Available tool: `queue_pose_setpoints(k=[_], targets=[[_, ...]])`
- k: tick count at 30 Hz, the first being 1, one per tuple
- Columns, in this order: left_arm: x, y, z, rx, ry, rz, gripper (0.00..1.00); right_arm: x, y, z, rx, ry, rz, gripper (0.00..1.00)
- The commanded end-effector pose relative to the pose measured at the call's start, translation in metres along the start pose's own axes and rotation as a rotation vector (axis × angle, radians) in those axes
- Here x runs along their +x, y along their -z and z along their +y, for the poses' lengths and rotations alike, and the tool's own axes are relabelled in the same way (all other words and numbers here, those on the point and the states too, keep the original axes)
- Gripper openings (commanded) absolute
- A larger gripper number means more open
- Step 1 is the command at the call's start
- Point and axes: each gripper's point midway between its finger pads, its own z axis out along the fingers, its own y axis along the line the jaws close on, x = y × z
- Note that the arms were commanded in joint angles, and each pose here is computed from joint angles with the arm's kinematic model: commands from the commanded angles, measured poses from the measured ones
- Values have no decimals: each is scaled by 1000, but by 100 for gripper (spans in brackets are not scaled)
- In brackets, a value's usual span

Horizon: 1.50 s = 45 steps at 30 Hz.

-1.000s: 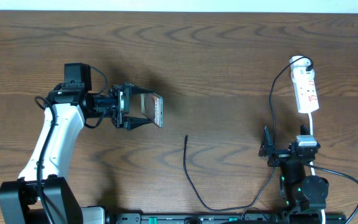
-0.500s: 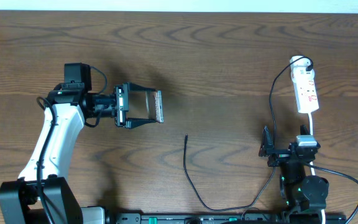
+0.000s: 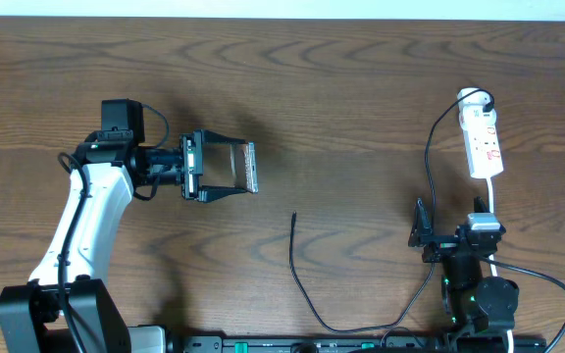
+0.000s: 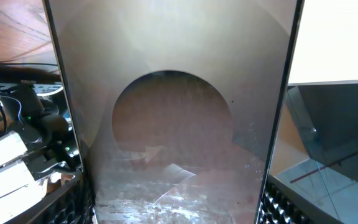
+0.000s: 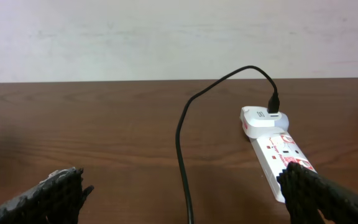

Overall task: Plug charger to phone and switch on socket
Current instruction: 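Lift the phone with the left gripper and rotate it flat, then move the right gripper toward the phone held by the left gripper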

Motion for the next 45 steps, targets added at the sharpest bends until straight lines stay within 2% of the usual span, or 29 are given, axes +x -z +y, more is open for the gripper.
queue_pose_setpoints(k=[1,7,17,24,30,33,37,39,45], targets=[[21,4,-11,22,-44,54,8,1,0,-1,2,-7,4,99],[12,4,-10,15,-96,4,7,1,0,-1,2,-7,4,99],[-45,13,-2,-74,-256,-328,7,-1,0,-1,1,-6,-5,99],[-78,33,33,-221,-144,-550,7,1,0,-1,2,-7,2,99],[-84,40,49,-289,-118,-599,8,1,0,1,-8,-26,2,99],[-89,42,58,-314,-96,-619,7,1,0,4,-27,-156,4,99],[-91,42,64,-325,-84,-620,7,-5,6,40,-233,-287,31,99],[-91,42,64,-325,-82,-620,8,-7,9,46,-267,-351,57,99],[-91,42,64,-325,-82,-621,7,-52,25,53,-292,-356,71,99]])
